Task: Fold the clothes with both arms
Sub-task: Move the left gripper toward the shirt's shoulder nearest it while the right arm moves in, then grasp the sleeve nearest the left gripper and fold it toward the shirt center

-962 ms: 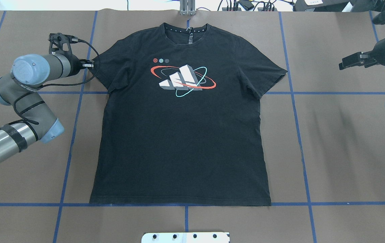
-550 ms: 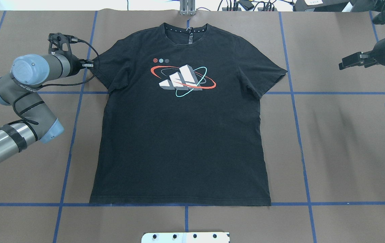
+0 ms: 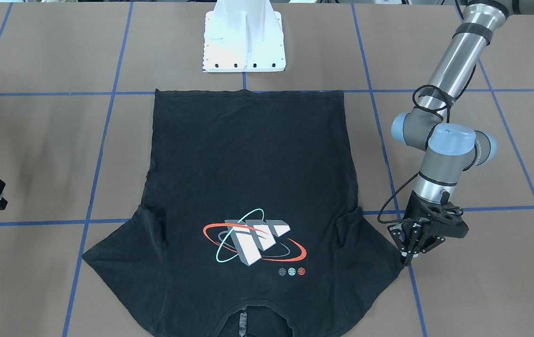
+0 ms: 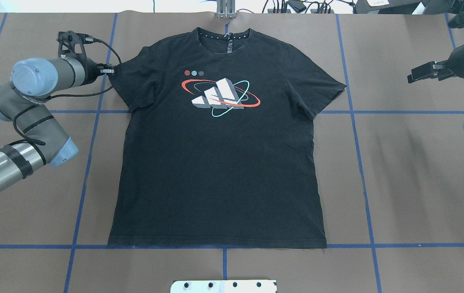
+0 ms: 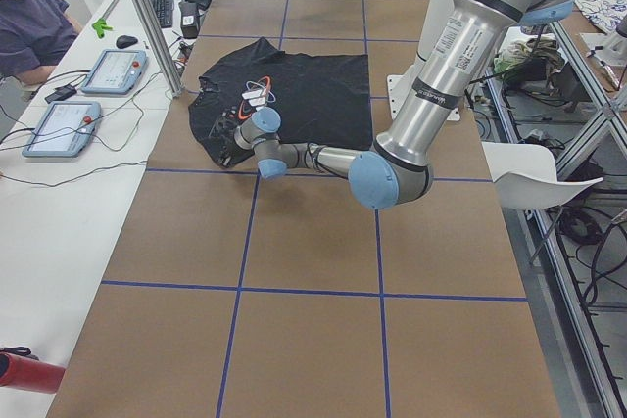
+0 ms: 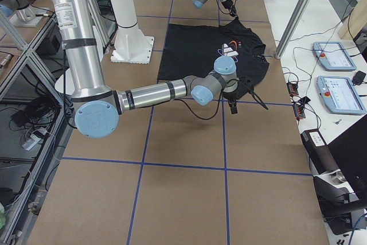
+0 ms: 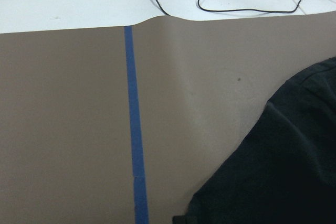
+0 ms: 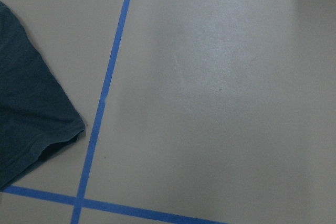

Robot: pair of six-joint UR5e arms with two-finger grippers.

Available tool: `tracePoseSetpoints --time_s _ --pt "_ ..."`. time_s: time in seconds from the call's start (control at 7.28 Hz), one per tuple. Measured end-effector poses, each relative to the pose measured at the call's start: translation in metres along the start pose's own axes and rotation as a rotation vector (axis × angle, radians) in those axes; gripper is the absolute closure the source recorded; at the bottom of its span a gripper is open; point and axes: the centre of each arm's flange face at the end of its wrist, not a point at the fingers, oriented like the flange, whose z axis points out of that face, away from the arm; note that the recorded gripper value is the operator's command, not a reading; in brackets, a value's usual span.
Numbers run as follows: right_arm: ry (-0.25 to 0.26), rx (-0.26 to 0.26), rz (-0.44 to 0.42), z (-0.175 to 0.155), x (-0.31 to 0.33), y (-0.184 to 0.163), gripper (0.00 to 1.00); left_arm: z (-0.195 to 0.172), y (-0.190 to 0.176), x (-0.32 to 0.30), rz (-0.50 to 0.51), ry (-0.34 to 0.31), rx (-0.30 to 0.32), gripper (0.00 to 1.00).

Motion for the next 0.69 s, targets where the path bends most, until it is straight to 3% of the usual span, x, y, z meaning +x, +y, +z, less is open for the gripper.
tracePoseSetpoints --time_s 0.41,0.69 --pt "0.000 0.001 0.000 0.000 0.000 0.000 0.00 -0.013 -0.048 0.050 -0.099 0.048 0.010 1.00" --pt "-0.001 0.001 0.003 -0.001 -0.001 0.000 0.00 -0.020 -0.059 0.101 -0.196 0.075 -0.019 1.00"
